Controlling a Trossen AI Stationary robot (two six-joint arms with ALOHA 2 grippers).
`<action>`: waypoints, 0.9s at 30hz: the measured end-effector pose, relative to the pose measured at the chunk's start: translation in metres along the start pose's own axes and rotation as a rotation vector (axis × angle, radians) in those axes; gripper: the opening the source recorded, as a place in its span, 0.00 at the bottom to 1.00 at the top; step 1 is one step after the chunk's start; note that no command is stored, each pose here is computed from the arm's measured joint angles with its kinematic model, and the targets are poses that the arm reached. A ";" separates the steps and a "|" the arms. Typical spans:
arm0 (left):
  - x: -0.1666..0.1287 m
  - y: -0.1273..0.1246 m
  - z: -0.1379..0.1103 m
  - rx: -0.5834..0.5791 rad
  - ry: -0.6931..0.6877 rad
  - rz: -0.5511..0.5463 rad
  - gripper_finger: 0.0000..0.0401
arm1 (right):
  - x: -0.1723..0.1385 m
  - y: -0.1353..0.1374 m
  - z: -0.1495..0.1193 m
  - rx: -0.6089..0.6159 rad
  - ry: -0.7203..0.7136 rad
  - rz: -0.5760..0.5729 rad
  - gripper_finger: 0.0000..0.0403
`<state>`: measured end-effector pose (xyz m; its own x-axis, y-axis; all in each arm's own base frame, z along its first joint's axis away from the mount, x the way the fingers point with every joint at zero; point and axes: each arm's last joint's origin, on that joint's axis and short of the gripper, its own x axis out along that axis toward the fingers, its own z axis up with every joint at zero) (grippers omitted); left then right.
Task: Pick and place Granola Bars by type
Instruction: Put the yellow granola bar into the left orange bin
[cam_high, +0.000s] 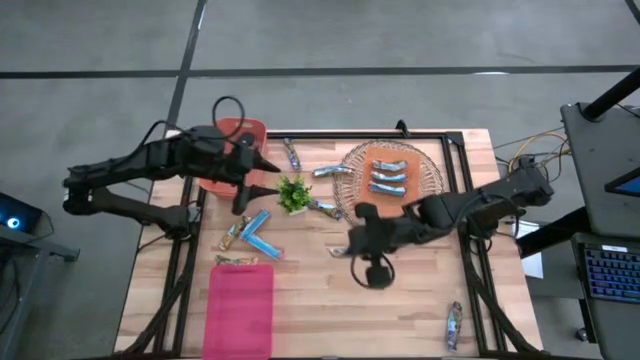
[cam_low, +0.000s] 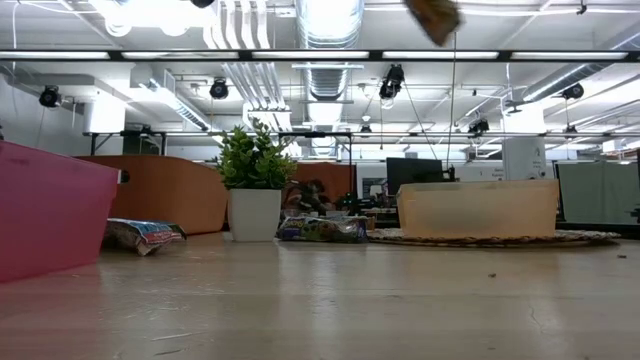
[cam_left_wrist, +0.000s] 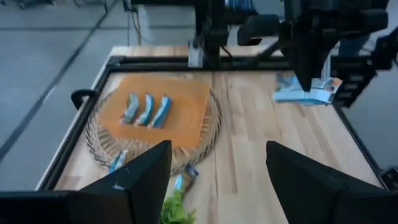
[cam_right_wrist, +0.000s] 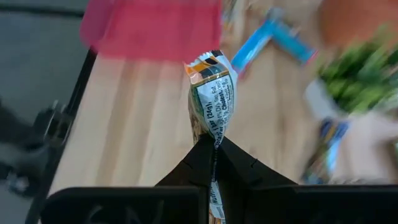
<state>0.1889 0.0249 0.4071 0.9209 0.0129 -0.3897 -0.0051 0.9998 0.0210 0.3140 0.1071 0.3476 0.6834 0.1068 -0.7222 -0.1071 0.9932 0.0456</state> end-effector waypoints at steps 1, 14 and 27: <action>0.000 0.000 -0.006 -0.008 -0.017 0.002 0.60 | -0.001 -0.005 0.004 -0.001 -0.023 -0.010 0.02; -0.006 -0.005 -0.031 -0.129 -0.374 -0.051 0.60 | -0.024 -0.052 0.047 -0.021 -0.266 -0.099 0.02; -0.008 -0.006 -0.022 0.034 -0.469 -0.055 0.60 | -0.057 -0.089 0.084 0.035 -0.574 -0.180 0.02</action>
<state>0.1733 0.0189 0.3893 0.9961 -0.0573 0.0667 0.0543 0.9975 0.0452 0.3451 0.0170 0.4423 0.9703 -0.0651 -0.2328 0.0638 0.9979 -0.0131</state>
